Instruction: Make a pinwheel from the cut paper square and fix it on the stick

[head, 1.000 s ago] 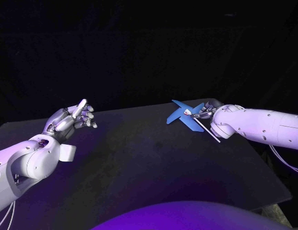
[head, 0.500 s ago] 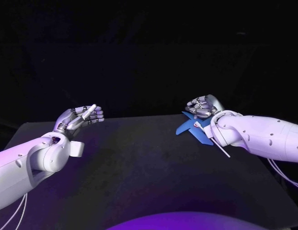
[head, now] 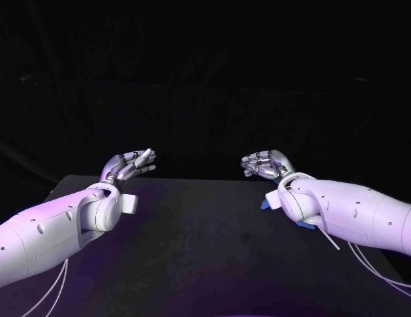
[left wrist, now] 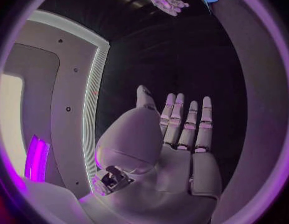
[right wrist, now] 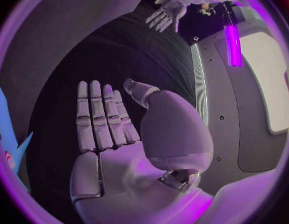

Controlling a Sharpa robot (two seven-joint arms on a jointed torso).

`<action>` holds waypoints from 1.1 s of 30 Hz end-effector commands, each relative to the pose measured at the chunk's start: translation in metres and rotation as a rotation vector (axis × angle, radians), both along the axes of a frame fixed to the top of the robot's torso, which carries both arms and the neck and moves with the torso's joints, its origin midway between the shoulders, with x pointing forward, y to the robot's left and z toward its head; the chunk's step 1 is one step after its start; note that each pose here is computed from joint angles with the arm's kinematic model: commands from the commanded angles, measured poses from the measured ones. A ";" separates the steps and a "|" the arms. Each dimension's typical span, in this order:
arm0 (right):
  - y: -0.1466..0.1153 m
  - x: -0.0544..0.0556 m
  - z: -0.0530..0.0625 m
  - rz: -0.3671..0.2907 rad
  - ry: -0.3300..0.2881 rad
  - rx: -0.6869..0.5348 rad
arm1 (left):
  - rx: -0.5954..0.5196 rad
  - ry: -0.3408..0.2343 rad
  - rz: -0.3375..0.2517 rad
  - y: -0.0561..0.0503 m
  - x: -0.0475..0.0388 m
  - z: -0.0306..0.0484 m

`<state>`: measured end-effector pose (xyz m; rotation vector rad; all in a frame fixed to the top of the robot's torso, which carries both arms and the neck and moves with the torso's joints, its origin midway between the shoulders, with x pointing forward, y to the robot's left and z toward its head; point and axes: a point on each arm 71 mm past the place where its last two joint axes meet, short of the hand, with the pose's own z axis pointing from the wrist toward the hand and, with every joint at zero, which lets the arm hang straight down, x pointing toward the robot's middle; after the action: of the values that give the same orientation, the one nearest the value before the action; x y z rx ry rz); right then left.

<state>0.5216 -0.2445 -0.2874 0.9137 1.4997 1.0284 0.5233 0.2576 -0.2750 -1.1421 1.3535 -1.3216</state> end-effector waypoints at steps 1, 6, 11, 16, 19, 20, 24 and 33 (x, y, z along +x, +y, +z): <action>0.010 -0.001 -0.002 0.078 0.028 0.102 | -0.013 -0.026 0.039 -0.003 0.0032 0.0023; 0.006 -0.001 0.000 0.016 0.008 0.033 | -0.002 -0.003 0.012 -0.004 0.0004 0.0005; 0.014 -0.008 0.007 -0.005 -0.006 0.084 | -0.005 -0.009 0.033 -0.013 -0.0061 0.0066; 0.026 -0.021 0.020 -0.041 -0.026 0.168 | -0.009 -0.017 0.067 -0.029 -0.0188 0.0177; 0.036 -0.033 0.034 -0.075 -0.039 0.238 | -0.011 -0.021 0.098 -0.042 -0.0322 0.0285; 0.038 -0.037 0.038 -0.083 -0.041 0.255 | -0.011 -0.022 0.106 -0.046 -0.0360 0.0315; 0.046 -0.048 0.051 -0.110 -0.047 0.308 | -0.011 -0.024 0.131 -0.056 -0.0487 0.0413; 0.052 -0.060 0.063 -0.134 -0.049 0.353 | -0.010 -0.024 0.154 -0.065 -0.0616 0.0508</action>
<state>0.4624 -0.1896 -0.2251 1.1931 1.2637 1.2550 0.4617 0.1894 -0.2266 -1.2054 1.2610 -1.2797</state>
